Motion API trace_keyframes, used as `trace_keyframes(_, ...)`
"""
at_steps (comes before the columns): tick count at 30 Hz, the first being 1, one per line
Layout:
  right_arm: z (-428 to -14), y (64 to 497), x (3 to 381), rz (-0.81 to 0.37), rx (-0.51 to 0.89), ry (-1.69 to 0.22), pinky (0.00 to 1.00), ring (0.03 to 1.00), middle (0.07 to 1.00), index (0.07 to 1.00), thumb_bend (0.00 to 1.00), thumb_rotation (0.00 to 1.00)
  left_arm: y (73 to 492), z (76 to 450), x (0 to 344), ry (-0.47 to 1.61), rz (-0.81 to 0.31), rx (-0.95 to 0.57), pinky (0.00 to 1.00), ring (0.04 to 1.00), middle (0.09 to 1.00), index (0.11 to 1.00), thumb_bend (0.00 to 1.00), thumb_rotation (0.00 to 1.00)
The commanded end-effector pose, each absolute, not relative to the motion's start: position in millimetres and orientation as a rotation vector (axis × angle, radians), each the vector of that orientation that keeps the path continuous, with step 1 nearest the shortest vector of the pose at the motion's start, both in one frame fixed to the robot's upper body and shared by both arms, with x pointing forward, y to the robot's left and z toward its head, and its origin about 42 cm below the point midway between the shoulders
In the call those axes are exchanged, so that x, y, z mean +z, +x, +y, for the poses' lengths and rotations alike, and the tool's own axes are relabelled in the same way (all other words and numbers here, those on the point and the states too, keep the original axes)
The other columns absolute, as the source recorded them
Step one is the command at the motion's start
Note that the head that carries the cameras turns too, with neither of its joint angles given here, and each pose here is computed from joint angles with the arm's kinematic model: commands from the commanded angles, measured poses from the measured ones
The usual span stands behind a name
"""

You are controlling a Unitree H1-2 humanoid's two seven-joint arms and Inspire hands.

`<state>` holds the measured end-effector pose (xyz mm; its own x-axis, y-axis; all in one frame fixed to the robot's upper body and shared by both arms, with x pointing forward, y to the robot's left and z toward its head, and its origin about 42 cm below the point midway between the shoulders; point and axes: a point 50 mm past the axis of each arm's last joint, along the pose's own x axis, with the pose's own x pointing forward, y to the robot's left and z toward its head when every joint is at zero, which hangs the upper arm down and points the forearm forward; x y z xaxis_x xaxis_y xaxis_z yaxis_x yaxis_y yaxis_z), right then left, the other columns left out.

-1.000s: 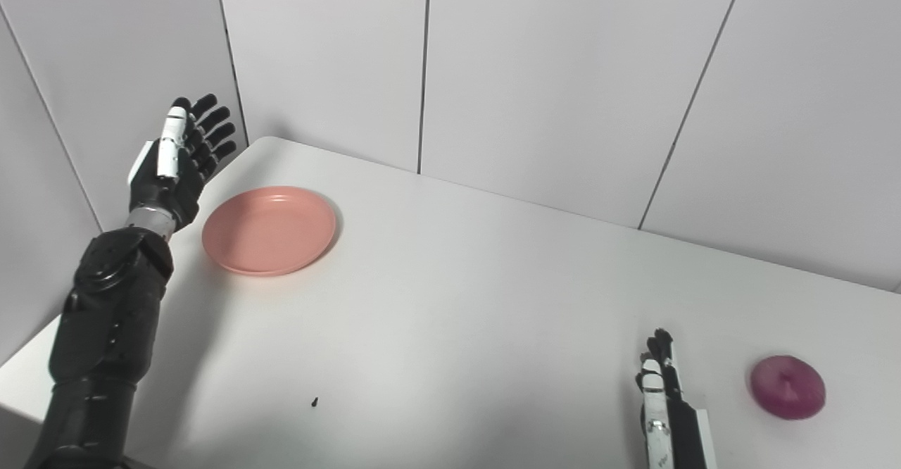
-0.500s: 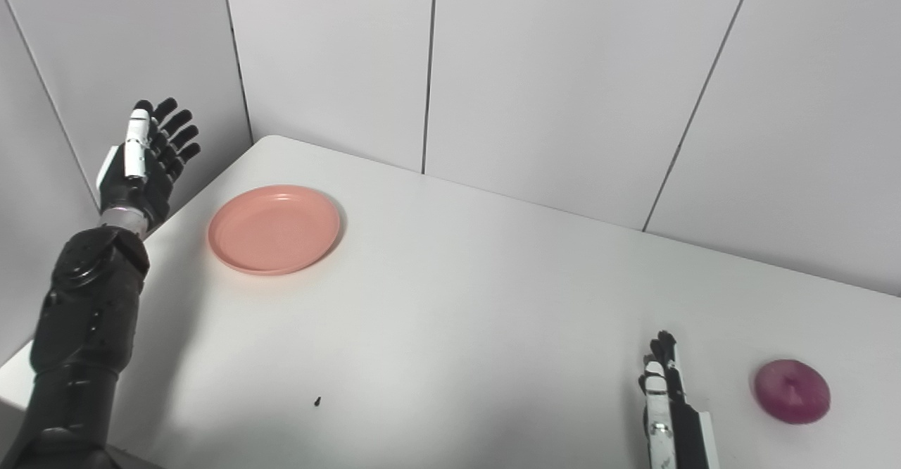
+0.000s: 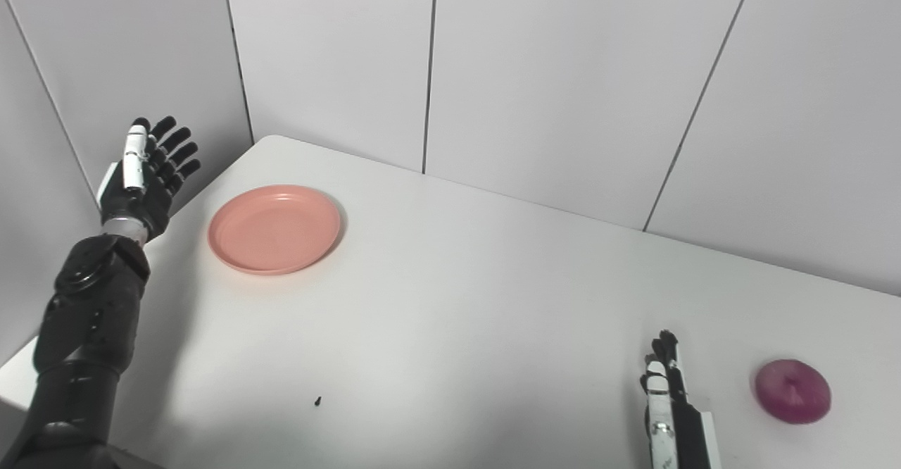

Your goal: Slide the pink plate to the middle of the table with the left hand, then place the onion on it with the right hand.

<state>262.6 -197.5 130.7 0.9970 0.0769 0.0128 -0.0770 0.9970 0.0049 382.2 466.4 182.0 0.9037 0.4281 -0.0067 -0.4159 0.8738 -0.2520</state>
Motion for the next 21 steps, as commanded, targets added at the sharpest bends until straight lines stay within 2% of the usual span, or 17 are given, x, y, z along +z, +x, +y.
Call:
trace_keyframes(1, -198, 261, 146, -0.111, 0.085, 0.01, 1.0, 1.0, 1.0, 1.0, 0.0, 1.0, 395, 470, 210, -0.236, -0.142, 0.42, 0.86, 0.881, 0.879, 0.86, 0.31, 1.0)
trace_keyframes(4, -198, 261, 146, -0.114, 0.081, 0.008, 1.0, 1.0, 1.0, 1.0, 0.0, 1.0, 395, 469, 206, -0.244, -0.136, 0.419, 0.86, 0.876, 0.874, 0.85, 0.31, 1.0)
trace_keyframes(14, -200, 261, 147, -0.109, 0.084, 0.012, 1.0, 1.0, 1.0, 1.0, 0.0, 1.0, 391, 466, 189, -0.261, -0.1, 0.387, 0.92, 0.909, 0.91, 0.893, 0.34, 1.0)
trace_keyframes(21, -202, 261, 146, -0.116, 0.087, 0.006, 1.0, 1.0, 1.0, 1.0, 0.0, 1.0, 390, 460, 174, -0.263, -0.088, 0.377, 0.91, 0.911, 0.906, 0.887, 0.34, 1.0)
